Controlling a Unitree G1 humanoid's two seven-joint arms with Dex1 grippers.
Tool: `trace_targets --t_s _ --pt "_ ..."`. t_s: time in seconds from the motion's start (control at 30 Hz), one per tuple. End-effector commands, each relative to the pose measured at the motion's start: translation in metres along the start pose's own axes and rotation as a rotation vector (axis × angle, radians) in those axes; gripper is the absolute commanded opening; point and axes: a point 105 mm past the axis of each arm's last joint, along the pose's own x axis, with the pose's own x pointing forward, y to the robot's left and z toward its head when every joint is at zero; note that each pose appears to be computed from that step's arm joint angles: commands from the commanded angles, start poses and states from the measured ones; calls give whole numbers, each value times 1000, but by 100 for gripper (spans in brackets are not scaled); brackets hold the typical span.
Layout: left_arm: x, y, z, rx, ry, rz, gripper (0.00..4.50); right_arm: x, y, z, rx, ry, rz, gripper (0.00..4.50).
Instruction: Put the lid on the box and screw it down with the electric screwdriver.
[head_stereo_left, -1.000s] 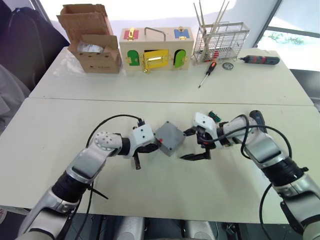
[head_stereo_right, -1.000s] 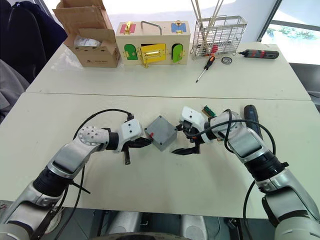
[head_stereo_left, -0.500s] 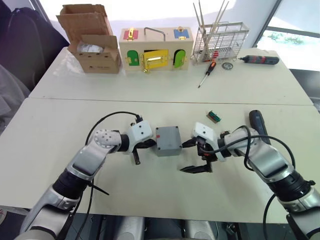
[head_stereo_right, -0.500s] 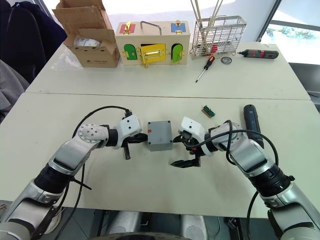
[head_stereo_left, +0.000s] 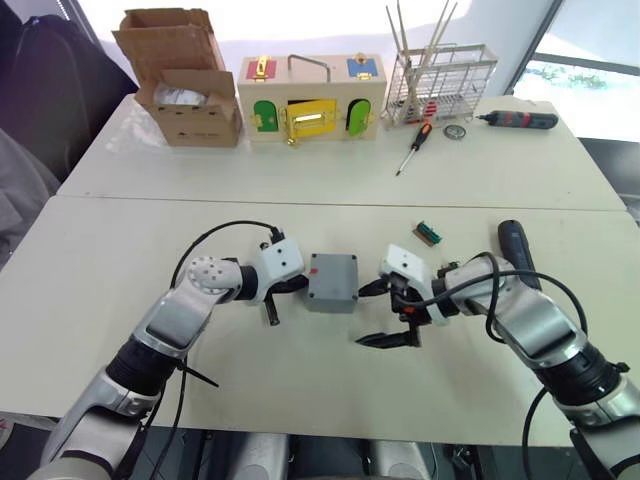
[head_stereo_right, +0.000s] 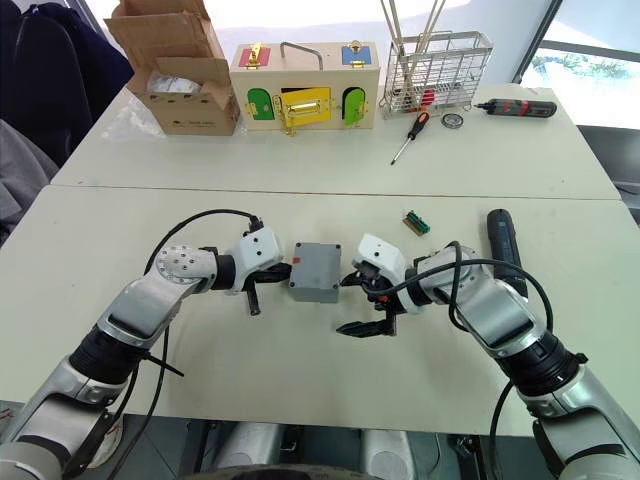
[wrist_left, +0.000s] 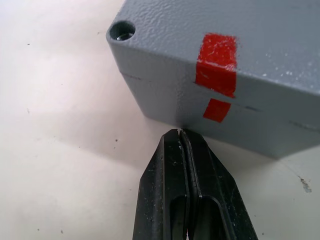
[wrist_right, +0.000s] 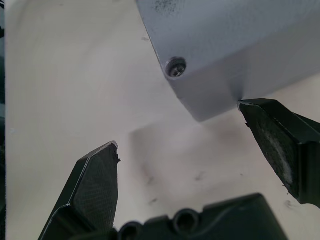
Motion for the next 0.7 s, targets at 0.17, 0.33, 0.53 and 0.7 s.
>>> trace_targets --t_s 0.17,0.33,0.53,0.7 --pt "-11 0 9 28 -22 -6 0 -14 -6 11 -22 -29 -82 448" --pt "-48 2 17 41 -33 -22 0 -87 -43 20 156 -144 -370 448" --pt "-76 0 59 -65 -262 -64 0 -142 -54 14 384 -394 -594 448" --pt "-66 -14 79 -116 -358 -140 0 -147 -60 -26 464 -398 -780 448"
